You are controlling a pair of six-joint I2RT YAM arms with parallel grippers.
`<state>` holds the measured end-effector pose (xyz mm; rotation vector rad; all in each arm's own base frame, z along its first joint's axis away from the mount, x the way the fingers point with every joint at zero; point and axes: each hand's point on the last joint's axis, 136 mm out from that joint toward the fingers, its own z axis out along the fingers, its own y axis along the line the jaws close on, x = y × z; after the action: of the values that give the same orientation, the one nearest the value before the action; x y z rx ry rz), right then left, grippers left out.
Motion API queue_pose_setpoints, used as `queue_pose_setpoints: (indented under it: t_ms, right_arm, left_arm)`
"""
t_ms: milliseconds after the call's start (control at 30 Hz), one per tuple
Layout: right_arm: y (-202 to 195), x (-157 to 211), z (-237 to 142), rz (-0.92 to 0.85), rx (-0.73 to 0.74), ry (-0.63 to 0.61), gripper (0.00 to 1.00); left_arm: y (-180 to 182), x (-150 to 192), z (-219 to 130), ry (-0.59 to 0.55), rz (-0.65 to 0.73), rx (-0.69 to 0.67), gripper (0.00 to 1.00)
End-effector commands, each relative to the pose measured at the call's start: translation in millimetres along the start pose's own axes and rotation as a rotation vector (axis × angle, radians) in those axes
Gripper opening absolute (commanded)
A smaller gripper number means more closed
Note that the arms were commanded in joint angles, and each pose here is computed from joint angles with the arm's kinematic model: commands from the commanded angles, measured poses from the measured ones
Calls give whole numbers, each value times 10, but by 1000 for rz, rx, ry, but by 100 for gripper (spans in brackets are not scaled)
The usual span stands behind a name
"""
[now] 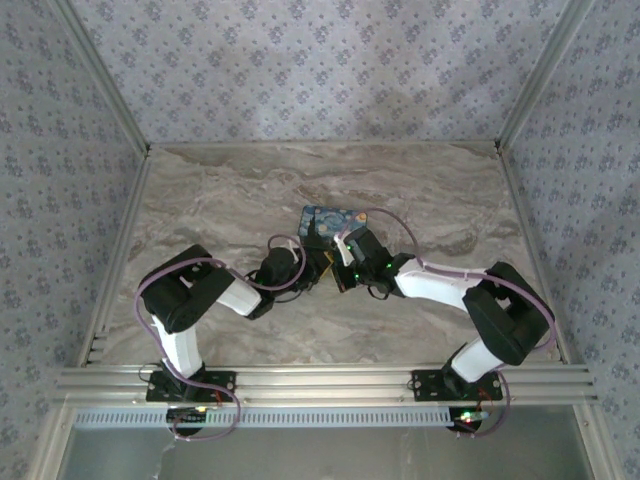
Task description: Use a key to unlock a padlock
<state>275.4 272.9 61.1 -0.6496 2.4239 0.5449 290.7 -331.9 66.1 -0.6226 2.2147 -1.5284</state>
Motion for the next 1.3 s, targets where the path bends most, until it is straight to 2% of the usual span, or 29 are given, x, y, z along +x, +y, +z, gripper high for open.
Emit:
queue_pose_setpoints:
  t_ms: [0, 33, 300, 367, 433, 533, 800, 900, 1100, 1267]
  right_arm:
    - [-78, 54, 47, 17, 27, 6, 0]
    - [-88, 62, 50, 18, 30, 10, 0]
    - [-103, 85, 102, 11, 33, 20, 5]
    - [-108, 77, 105, 12, 37, 21, 12]
    - [-125, 57, 90, 14, 48, 17, 26]
    - [-155, 34, 51, 15, 62, 9, 32]
    - [-349, -107, -150, 77, 100, -39, 33]
    - [-471, -157, -188, 120, 115, -51, 32]
    - [-709, -265, -199, 185, 151, -63, 27]
    - [-881, -355, -196, 218, 180, -76, 26]
  left_arm:
    - [-63, 44, -29, 6, 22, 36, 29]
    - [-52, 36, -39, 2, 23, 33, 33]
    - [50, 1, -220, -34, 40, -12, 37]
    - [46, -3, -272, -38, 52, -20, 37]
    - [46, -36, -343, -52, 64, -34, 38]
    - [-7, -123, -452, -77, 100, -61, 40]
    - [-323, -587, -872, -188, 353, -281, 53]
    - [-432, -761, -966, -208, 431, -359, 55]
    - [-423, -1020, -870, -186, 513, -480, 58]
    - [-367, -1131, -629, -133, 545, -555, 60]
